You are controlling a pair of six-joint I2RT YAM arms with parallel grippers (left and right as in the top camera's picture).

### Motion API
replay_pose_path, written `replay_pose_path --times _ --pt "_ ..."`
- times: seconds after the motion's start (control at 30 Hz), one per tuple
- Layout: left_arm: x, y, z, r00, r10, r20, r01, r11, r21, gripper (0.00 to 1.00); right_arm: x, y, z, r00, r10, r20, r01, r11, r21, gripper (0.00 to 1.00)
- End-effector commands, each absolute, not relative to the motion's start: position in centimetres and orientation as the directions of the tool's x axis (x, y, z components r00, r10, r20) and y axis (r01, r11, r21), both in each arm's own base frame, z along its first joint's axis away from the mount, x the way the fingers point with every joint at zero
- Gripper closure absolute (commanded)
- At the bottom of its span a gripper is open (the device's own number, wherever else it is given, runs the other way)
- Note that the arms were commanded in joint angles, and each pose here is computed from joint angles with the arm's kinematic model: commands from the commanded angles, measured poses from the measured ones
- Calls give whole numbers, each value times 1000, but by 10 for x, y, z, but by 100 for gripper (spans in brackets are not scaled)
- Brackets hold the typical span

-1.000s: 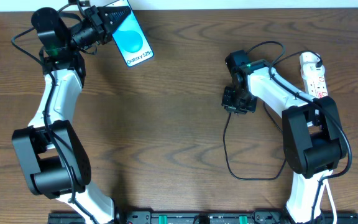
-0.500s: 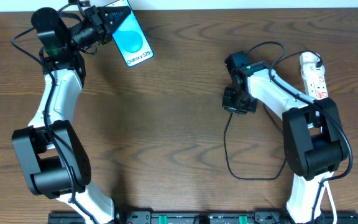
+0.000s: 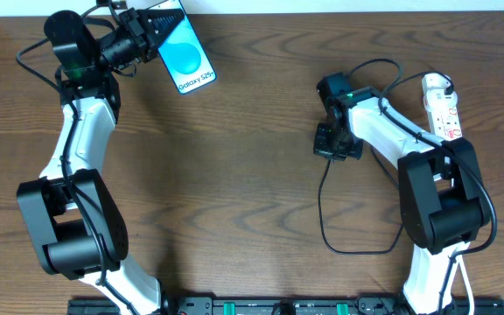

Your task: Plug charger to phone and switch on socket

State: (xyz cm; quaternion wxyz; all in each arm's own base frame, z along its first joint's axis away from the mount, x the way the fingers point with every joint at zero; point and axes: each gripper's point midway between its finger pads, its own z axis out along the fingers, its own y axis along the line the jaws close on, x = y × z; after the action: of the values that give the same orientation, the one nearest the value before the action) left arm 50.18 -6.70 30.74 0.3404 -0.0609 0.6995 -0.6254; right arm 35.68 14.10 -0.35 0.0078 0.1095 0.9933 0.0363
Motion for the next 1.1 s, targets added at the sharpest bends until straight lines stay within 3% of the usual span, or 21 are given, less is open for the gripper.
replay_pose_path --times 0.0,0.07,0.2,0.33,0.43,0.67,0.93,1.07 --pt "496 -70 322 -751 -493 -440 385 214 -898 93 333 170 -33 -988 85 130 115 963 244 99" --pt "496 -70 322 -752 -494 -436 382 212 -899 93 335 212 -14 -992 -87 97 -25 856 517 99" --pt "496 -70 322 -758 -497 -422 371 205 -906 93 332 271 46 -962 -265 -64 -188 475 860 99" --pt "496 -70 322 -760 -497 -418 367 202 -908 93 333 293 103 -929 -297 -221 -266 123 956 99" --pt "496 -70 322 -760 -497 -419 368 202 -908 93 333 297 139 -899 -308 -310 -299 -85 951 99" --pt "495 -70 322 -760 -496 -420 369 203 -907 93 356 312 171 -869 -309 -387 -366 -126 922 99" --pt "495 -70 322 -758 -493 -427 375 206 -904 93 356 318 234 -757 -276 -592 -555 -207 806 99" --pt "495 -71 322 -759 -492 -427 375 205 -904 93 354 317 243 -752 -264 -604 -566 -210 797 99"
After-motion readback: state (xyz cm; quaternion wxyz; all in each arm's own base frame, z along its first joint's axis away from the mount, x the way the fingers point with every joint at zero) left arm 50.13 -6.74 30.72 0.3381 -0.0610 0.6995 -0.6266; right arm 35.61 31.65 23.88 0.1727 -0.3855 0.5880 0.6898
